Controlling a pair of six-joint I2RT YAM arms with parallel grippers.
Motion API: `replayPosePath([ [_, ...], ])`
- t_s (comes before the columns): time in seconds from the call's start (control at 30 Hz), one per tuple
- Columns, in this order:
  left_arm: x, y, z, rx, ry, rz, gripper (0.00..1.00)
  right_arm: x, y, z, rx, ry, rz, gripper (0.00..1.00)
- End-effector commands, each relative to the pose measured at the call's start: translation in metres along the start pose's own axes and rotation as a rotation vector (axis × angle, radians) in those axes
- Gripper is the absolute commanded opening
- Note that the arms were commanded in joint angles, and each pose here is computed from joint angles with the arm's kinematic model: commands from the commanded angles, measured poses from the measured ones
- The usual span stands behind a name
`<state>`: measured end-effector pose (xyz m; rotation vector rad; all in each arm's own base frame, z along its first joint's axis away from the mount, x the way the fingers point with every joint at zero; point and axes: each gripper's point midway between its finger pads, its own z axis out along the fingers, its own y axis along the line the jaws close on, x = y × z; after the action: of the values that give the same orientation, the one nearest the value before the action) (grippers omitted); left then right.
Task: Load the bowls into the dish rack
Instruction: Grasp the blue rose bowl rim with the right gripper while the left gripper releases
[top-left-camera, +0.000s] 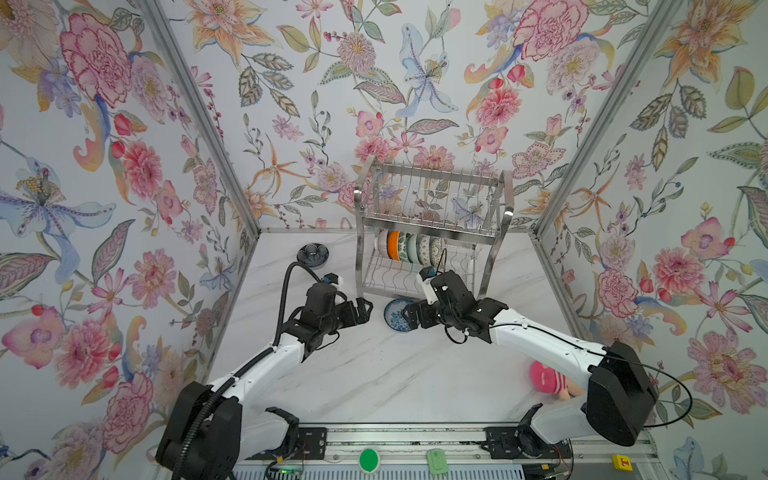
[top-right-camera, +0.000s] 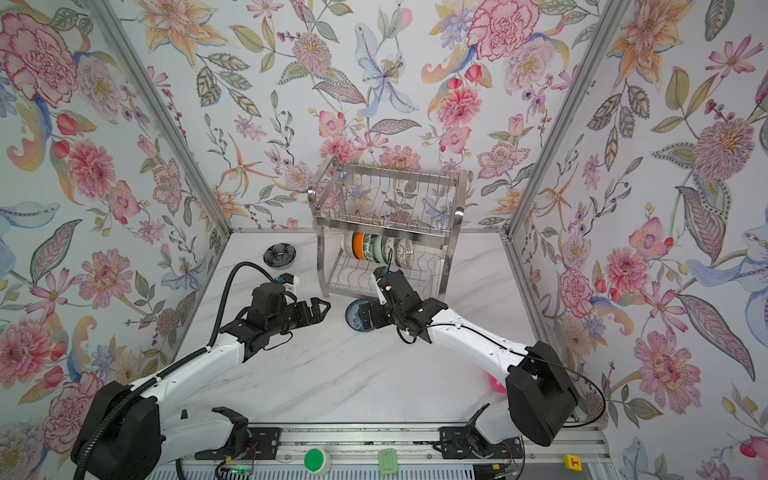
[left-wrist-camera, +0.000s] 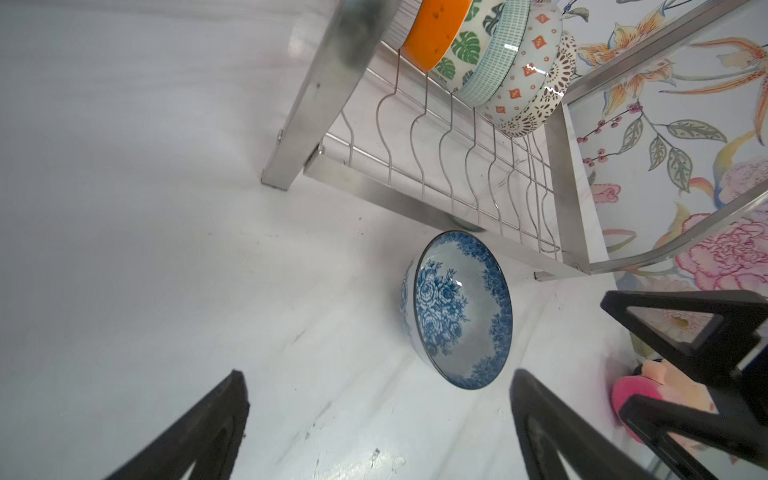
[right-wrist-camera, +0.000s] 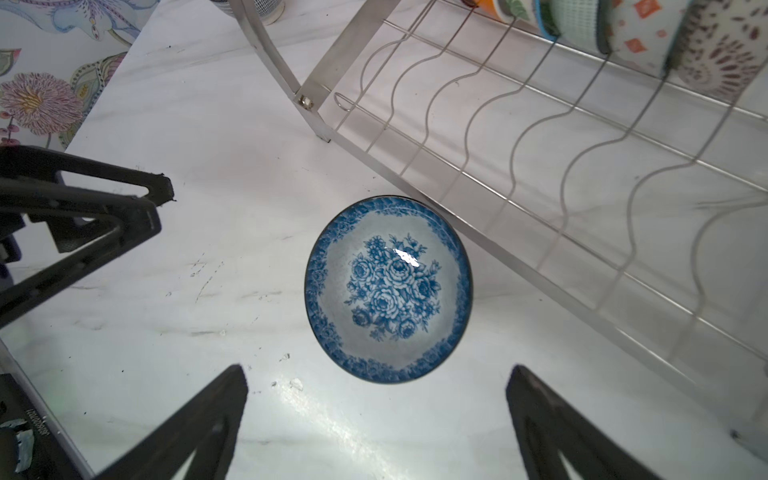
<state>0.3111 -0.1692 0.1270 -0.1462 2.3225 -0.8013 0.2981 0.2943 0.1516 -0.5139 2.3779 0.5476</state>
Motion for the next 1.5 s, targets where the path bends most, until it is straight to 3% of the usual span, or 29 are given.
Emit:
replayPosePath([
  [0.0,0.006,-0.001,-0.009,0.135,-0.032,-0.086,1.00,-0.011,0.017,0.014,0.008,-0.010,-0.009,0.99],
  [0.37,0.050,0.042,-0.016,0.260,-0.037,-0.328,0.99,0.019,0.050,0.079,0.083,0.117,-0.062,1.00],
  [0.87,0.053,0.046,-0.017,0.227,-0.016,-0.290,1.00,0.040,0.047,0.110,0.162,0.182,-0.102,0.54],
  [1.0,0.055,0.048,-0.017,0.213,-0.009,-0.290,1.00,0.040,0.047,0.110,0.159,0.184,-0.103,0.35],
  [1.47,0.042,0.035,-0.015,0.206,-0.004,-0.242,0.99,0.038,0.041,0.093,0.151,0.175,-0.095,0.02],
])
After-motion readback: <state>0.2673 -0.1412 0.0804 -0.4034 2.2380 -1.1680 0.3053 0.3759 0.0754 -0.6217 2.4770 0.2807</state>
